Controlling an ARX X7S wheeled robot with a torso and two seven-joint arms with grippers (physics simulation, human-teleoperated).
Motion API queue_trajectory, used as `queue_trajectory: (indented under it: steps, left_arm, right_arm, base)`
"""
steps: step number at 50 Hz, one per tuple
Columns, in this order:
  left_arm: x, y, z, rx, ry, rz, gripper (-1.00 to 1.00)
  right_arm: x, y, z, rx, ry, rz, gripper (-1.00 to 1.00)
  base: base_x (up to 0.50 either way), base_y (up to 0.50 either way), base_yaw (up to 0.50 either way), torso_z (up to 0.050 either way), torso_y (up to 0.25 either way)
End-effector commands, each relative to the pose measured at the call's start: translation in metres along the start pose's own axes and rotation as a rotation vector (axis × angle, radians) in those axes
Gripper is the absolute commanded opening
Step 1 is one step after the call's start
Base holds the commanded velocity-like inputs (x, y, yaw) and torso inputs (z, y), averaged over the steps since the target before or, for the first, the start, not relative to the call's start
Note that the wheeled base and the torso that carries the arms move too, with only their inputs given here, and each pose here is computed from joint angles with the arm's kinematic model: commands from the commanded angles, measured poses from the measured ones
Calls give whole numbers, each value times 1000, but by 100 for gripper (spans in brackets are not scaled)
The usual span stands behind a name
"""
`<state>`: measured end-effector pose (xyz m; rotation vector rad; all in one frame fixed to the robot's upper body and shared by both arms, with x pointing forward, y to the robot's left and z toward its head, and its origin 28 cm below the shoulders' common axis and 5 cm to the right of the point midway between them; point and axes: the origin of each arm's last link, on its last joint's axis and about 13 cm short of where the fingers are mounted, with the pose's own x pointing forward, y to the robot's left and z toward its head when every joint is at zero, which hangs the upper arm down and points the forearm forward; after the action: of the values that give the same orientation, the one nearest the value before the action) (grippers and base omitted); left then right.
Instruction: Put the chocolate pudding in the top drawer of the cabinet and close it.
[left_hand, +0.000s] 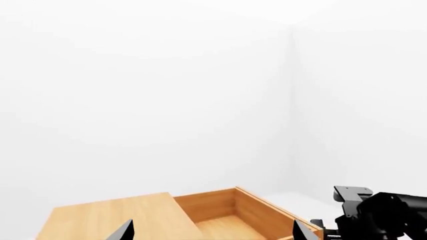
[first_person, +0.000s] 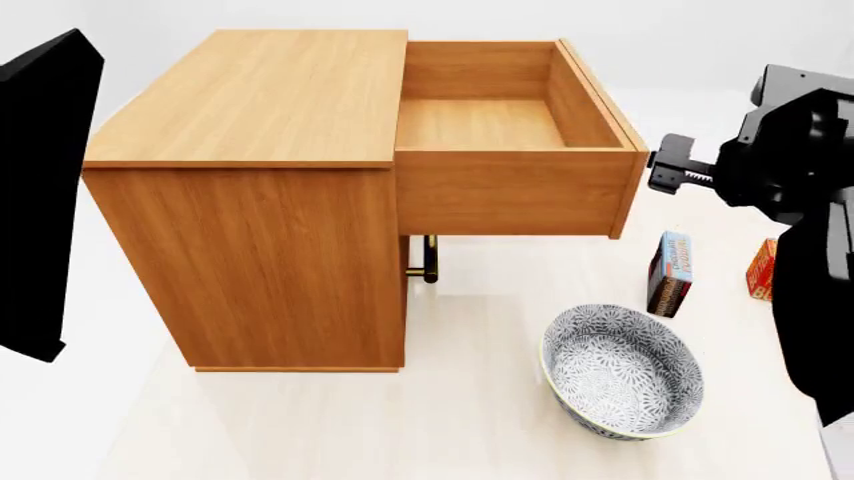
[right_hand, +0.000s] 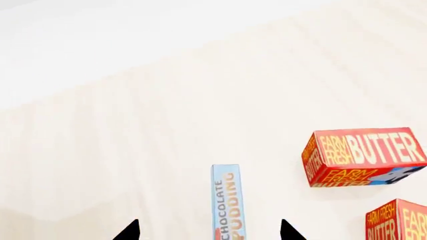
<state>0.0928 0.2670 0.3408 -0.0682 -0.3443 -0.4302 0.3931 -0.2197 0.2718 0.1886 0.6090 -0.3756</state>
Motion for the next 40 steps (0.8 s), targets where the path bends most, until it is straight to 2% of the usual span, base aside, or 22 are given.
queue_trajectory:
  steps: [1,21,40]
  left_arm:
    - [1,1,-2,-3,2,-1,100]
    - [1,1,-3,-7,4,0,100]
    - [-1,0,-2,-11,6,-2,100]
  right_arm:
    - [8,3,-11,-53,20,-9,100]
    - [21,2,-26,-105,-9,-47,100]
    - [37,4,-51,-124,34,-58,100]
  base:
    - [0,0,0,0,0]
    - [0,0,0,0,0]
    - [0,0,0,0,0]
